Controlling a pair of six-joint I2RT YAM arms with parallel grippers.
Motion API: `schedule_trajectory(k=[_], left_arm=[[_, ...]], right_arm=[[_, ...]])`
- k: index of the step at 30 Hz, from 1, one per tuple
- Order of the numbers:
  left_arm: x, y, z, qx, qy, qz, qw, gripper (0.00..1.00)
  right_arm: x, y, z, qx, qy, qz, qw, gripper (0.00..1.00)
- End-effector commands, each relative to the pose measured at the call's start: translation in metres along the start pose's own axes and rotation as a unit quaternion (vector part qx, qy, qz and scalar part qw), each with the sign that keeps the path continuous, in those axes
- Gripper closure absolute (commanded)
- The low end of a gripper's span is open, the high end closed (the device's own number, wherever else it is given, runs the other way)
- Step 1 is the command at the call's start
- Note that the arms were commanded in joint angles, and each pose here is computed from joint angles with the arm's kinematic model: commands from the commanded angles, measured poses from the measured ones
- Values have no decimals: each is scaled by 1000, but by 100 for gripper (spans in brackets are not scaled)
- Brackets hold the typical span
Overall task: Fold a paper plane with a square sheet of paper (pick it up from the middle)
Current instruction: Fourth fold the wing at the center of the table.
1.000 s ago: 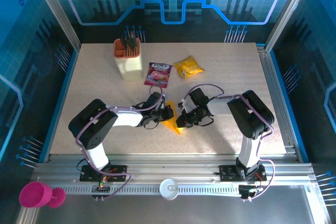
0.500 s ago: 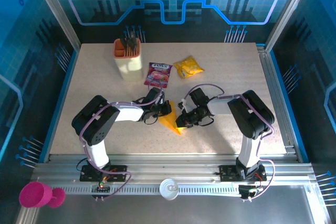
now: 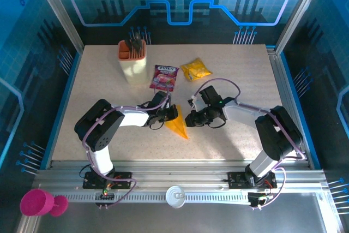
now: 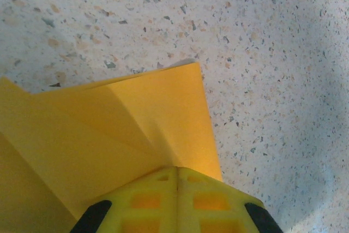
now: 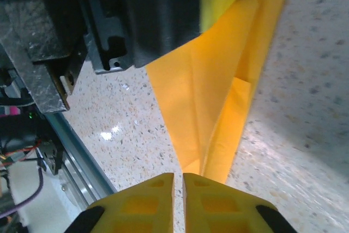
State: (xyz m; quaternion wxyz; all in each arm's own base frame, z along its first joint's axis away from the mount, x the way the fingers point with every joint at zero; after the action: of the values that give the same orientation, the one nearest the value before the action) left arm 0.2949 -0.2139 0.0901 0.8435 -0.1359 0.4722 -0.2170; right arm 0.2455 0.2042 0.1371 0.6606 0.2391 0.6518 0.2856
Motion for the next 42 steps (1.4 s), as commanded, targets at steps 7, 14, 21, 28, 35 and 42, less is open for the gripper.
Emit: schedule_trajectory(k=[7,14,21,28,35,42], left_arm=[[2,14,-14,1,28,33,999,100],[3,16,-15,1,32,38,999,100],[3,19,-18,-2,33,42,999,100],[3,21,-20,-7,31,45,998,100],[2,21,-20,-8,32,46,998,100],[1,22,-20,-7,32,49,998,100]], right_arm=[[41,27,4,-19,26,-9,999,92],[58,2,5,-1,27,-41,999,97],[59,-28,-6,30,28,-44,998,100],[58,-53,-20,69,32,-22,997,100],[52,-68,-37,87,38,-5,995,100],[37,-40,-39,34,34,19,999,94]])
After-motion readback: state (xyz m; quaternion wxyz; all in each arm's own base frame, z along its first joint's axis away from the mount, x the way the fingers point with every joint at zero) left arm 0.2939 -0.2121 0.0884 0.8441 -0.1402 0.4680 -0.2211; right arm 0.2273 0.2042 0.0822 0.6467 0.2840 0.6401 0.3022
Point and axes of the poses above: each hand's point on the last joint's axis, 136 mm out from that joint toward the fingers, its own x axis out along the fingers, its own y axis along the line the jaws close on, z = x × y, the point moved 10 cm from there along -x, back along the fingers, and after that the axes turned 15 degrees about x, right-handed, at the moved point
